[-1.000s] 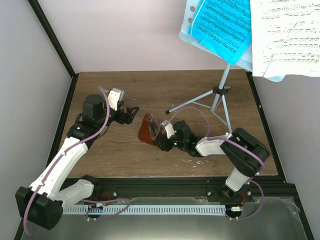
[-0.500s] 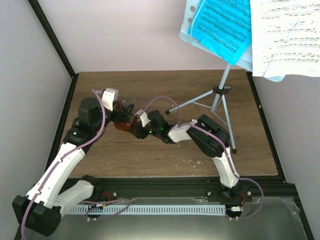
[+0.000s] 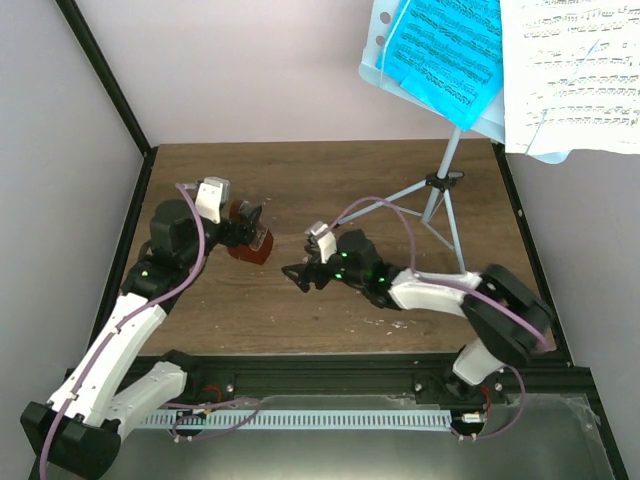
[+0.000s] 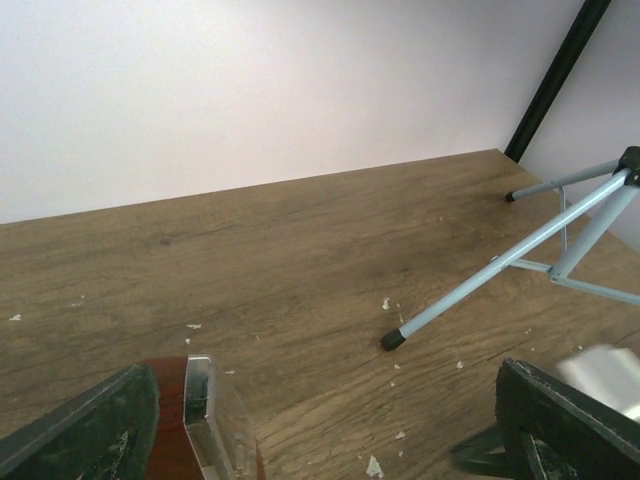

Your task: Pack up the instrument practice props

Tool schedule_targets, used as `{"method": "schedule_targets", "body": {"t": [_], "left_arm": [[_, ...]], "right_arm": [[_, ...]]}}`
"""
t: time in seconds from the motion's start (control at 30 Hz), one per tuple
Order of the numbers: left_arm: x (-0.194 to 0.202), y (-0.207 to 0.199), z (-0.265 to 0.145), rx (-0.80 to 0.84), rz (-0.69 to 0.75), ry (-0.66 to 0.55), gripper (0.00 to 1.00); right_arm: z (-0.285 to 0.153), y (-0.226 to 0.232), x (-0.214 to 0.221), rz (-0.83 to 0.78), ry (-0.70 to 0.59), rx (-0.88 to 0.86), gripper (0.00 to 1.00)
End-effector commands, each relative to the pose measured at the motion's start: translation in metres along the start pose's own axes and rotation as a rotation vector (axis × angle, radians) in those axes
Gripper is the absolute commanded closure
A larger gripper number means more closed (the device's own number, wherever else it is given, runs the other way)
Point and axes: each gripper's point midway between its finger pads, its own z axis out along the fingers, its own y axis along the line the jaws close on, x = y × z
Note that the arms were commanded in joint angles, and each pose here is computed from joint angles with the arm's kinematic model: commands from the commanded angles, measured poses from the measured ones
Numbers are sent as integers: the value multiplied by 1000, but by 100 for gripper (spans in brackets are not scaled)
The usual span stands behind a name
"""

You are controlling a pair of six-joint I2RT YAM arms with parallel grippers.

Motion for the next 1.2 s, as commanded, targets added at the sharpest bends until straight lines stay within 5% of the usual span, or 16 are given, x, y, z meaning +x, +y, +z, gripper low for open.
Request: {"method": "schedule_targets", "body": {"t": [0.0,0.3,0.73,1.17], "left_arm": [[-3,3,-3,-20,5,-27,7],[-4,5,-5,-30,6,-38,7],[-2,5,-5,-30,8,-31,7],[0,0,-1,3,-5,-14,7]], "right_arm": [[-52,-8,-1,24,-11,110,3],[-177,-82,-41,183,-173,383,0],[-292,-152,-72,237,-292,760,3],[-314,-186,-119,129,-506,693,15]]}}
